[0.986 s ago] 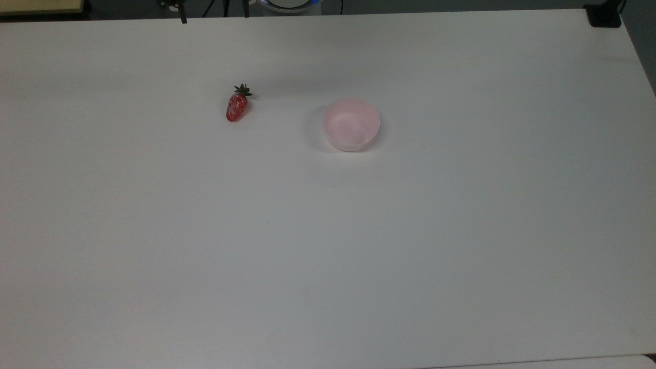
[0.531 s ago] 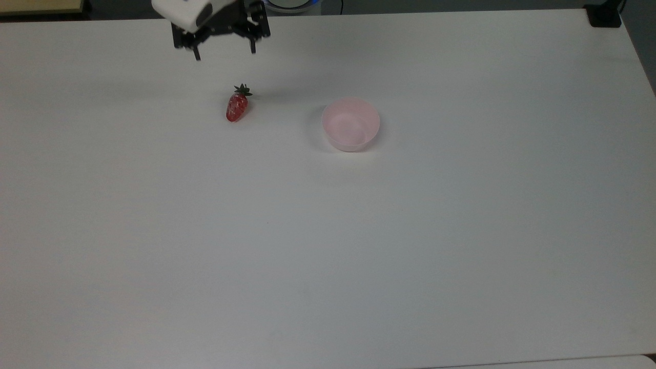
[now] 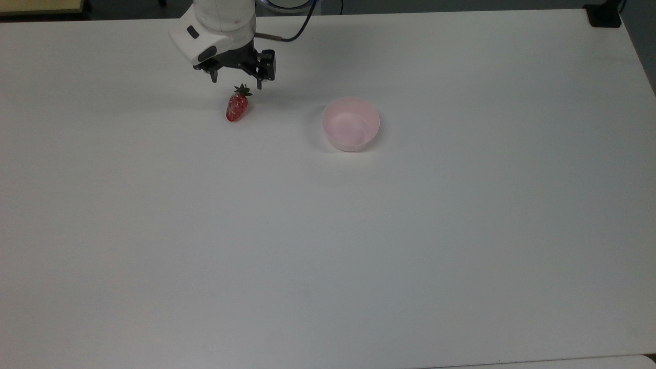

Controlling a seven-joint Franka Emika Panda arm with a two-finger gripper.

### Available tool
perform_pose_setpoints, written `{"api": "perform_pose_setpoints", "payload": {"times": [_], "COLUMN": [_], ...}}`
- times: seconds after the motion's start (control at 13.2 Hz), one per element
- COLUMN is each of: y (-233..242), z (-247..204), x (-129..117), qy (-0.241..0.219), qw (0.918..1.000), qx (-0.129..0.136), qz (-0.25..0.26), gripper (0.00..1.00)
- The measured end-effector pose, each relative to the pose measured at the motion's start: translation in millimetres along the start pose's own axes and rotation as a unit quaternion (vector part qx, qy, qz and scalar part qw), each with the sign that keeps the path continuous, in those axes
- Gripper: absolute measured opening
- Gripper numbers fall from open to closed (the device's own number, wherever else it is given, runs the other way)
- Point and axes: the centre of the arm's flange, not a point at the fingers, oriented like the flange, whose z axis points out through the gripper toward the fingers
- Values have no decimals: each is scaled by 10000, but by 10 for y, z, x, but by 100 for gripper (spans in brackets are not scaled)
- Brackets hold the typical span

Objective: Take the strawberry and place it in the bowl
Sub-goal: 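Lower the open gripper down over the red strawberry, then close the gripper on the strawberry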

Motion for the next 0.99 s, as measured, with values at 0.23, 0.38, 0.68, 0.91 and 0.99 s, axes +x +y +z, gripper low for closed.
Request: {"api": "perform_pose_setpoints", "payload": {"times": [0.23, 0.38, 0.68, 0.91, 0.99], "y": [88, 158, 176, 161, 154], "z": [268, 420, 719, 841, 880], "x": [71, 101, 152, 211, 232], "qy": [-216, -348, -597, -551, -529], "qw": [9983, 9974, 9957, 9945, 9942], "qx": [-2, 0, -12, -9, -6], "qz": [547, 633, 708, 893, 933], "gripper": [91, 90, 73, 73, 73]}}
